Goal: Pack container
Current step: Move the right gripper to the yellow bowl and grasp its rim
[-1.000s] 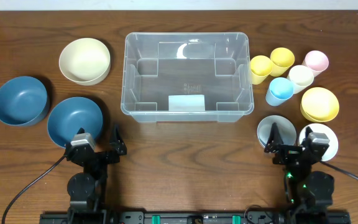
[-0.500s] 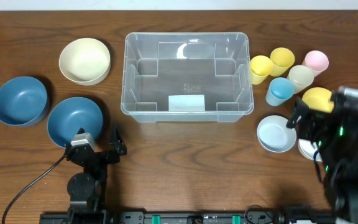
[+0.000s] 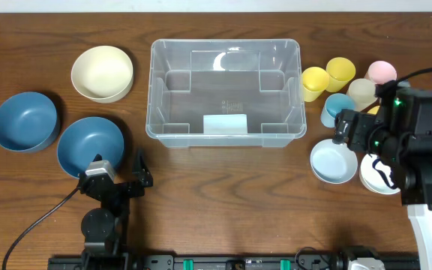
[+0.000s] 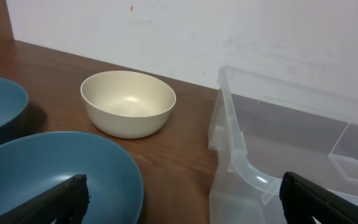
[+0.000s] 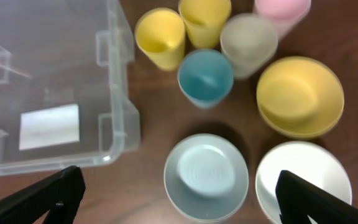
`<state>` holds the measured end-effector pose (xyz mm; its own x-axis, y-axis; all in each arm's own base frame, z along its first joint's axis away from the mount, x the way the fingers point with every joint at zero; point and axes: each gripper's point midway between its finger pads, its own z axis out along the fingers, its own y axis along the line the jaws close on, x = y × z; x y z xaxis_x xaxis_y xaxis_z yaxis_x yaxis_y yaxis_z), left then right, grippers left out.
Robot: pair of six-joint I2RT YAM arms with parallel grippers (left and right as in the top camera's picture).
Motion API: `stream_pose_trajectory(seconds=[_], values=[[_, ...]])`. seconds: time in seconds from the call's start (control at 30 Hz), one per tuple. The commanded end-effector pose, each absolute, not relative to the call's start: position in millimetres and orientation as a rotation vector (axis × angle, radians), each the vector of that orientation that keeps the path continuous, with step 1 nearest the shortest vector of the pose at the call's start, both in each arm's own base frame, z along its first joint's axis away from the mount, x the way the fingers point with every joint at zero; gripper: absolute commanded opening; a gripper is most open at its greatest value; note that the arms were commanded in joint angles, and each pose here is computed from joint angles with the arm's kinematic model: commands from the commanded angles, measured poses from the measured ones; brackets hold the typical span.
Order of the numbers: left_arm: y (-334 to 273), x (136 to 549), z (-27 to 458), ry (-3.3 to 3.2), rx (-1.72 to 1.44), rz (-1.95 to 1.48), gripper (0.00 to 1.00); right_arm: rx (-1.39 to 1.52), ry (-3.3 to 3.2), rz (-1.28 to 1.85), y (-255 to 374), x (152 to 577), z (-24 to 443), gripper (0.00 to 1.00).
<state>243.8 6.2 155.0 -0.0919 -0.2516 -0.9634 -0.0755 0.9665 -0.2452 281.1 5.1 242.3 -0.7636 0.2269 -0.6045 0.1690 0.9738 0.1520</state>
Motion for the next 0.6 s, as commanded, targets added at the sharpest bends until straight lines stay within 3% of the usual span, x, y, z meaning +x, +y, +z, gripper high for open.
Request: stream_pose_trajectory(seconds=[0.0, 0.3, 0.57], values=[[7, 244, 136, 1.708, -0.267, -0.145, 0.98, 0.508, 2.437, 0.062, -21, 277, 242, 0.99], [7, 244, 136, 1.708, -0.268, -0.146, 0.98, 0.98, 2.418, 0.001, -106, 261, 215, 0.99], [7, 244, 136, 1.708, -0.268, -0.146, 0.98, 1.143, 2.492, 0.011, -158, 267, 168, 0.99]])
